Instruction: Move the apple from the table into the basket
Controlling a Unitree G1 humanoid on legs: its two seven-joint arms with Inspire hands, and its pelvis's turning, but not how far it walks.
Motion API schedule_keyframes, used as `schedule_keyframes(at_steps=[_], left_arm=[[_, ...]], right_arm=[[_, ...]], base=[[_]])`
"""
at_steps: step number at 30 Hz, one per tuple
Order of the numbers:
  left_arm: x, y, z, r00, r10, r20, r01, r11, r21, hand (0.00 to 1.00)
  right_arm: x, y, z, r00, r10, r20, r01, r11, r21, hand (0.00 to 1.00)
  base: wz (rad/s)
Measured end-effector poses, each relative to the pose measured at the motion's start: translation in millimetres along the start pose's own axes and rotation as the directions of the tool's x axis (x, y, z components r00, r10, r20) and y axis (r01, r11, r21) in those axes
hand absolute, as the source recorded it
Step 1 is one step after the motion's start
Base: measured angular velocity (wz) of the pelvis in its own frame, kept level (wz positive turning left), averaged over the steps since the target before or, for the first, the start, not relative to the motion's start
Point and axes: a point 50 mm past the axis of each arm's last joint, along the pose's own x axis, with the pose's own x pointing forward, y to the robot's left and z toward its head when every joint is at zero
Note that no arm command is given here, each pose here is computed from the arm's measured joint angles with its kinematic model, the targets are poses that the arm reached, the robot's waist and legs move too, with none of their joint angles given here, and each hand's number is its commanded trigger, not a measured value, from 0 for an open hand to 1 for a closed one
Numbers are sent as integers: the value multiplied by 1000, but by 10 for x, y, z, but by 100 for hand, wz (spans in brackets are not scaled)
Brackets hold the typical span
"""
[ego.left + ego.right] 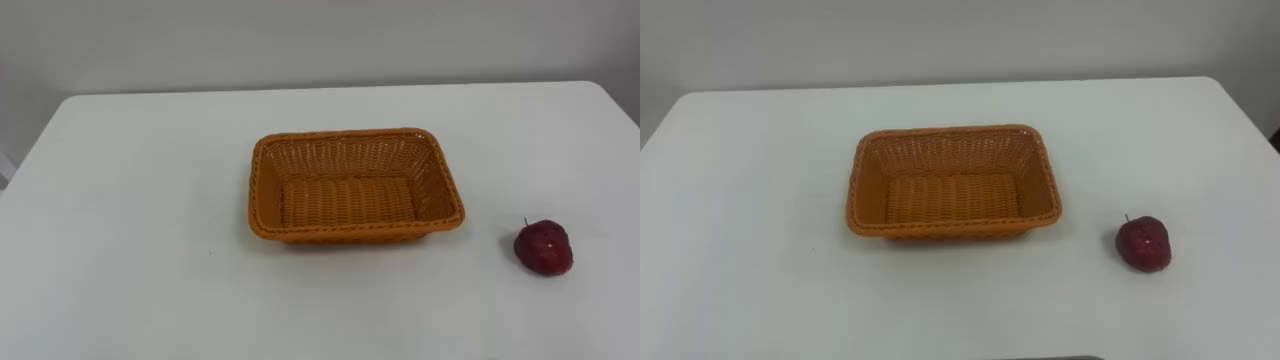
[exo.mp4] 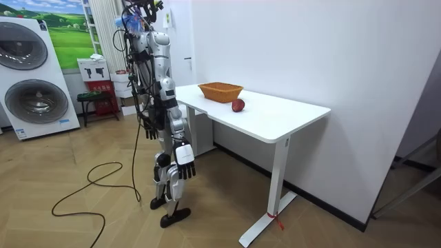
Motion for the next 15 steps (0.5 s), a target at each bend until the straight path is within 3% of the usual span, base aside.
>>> schedule_keyframes(at_steps=[8,11,14,15], left_arm=[[0,13,0,1000,7,0,-7,1000,-11,0],[-1,9,-6,1000,4,0,-4,1000,-30,0],[-3,9,-35,1000,2,-5,-2,998,-58,0],[-3,20,-36,1000,6,-5,-6,997,-71,0]], right_arm=[[0,0,0,1000,-1,-1,1,1000,1,0],[0,-4,-11,1000,-9,-10,9,998,61,0],[1,-33,-13,999,-20,-35,28,967,254,0],[2,-49,-18,999,-19,-51,37,924,380,0]], base=[[0],[0],[0],[0]])
